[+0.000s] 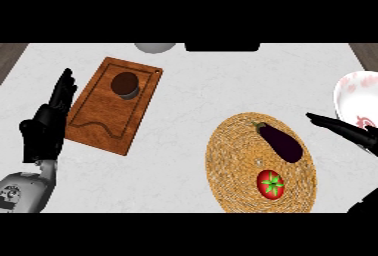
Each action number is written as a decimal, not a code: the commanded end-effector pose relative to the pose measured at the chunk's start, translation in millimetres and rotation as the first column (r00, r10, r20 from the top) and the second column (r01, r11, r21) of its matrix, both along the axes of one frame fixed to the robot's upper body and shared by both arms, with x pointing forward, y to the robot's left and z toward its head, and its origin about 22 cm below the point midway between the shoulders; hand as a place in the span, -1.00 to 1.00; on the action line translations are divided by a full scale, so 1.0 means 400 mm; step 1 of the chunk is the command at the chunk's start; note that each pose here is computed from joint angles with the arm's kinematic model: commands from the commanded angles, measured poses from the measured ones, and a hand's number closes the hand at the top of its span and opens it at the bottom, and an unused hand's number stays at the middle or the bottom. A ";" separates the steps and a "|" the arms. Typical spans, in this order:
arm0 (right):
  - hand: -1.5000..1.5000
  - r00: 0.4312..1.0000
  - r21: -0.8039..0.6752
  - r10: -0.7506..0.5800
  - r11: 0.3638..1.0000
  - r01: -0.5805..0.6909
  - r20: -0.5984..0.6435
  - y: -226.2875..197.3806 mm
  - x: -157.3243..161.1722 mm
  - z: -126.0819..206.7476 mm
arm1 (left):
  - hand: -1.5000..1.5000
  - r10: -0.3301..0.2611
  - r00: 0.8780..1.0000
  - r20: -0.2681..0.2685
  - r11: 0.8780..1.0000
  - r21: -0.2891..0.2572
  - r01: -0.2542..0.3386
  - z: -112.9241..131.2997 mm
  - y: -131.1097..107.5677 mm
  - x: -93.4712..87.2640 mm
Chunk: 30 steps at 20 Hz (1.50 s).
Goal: Pick the tomato from the placemat and place it in the bowl
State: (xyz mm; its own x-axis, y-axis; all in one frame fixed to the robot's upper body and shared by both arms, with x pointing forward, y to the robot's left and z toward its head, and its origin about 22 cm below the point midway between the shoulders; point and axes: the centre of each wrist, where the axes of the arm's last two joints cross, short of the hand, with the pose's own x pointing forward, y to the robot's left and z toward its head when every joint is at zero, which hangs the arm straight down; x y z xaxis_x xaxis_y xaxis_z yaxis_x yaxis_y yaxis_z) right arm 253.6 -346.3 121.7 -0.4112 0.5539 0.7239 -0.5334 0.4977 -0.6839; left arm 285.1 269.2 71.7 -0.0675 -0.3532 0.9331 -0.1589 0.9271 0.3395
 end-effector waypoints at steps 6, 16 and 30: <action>-1.00 0.992 -0.175 0.079 0.980 -0.095 -0.094 0.115 -0.003 -0.004 | 0.00 -0.033 0.999 -0.003 0.999 0.000 0.033 0.050 0.023 -0.004; -1.00 0.987 -0.374 0.010 0.925 -0.069 -0.158 0.208 -0.001 -0.104 | 0.00 -0.004 1.000 -0.005 1.000 0.002 0.004 -0.010 -0.004 -0.013; -1.00 0.984 -0.365 0.032 0.926 -0.095 -0.174 0.218 0.027 -0.280 | 0.00 0.007 1.000 0.003 1.000 -0.027 -0.007 0.028 -0.037 0.001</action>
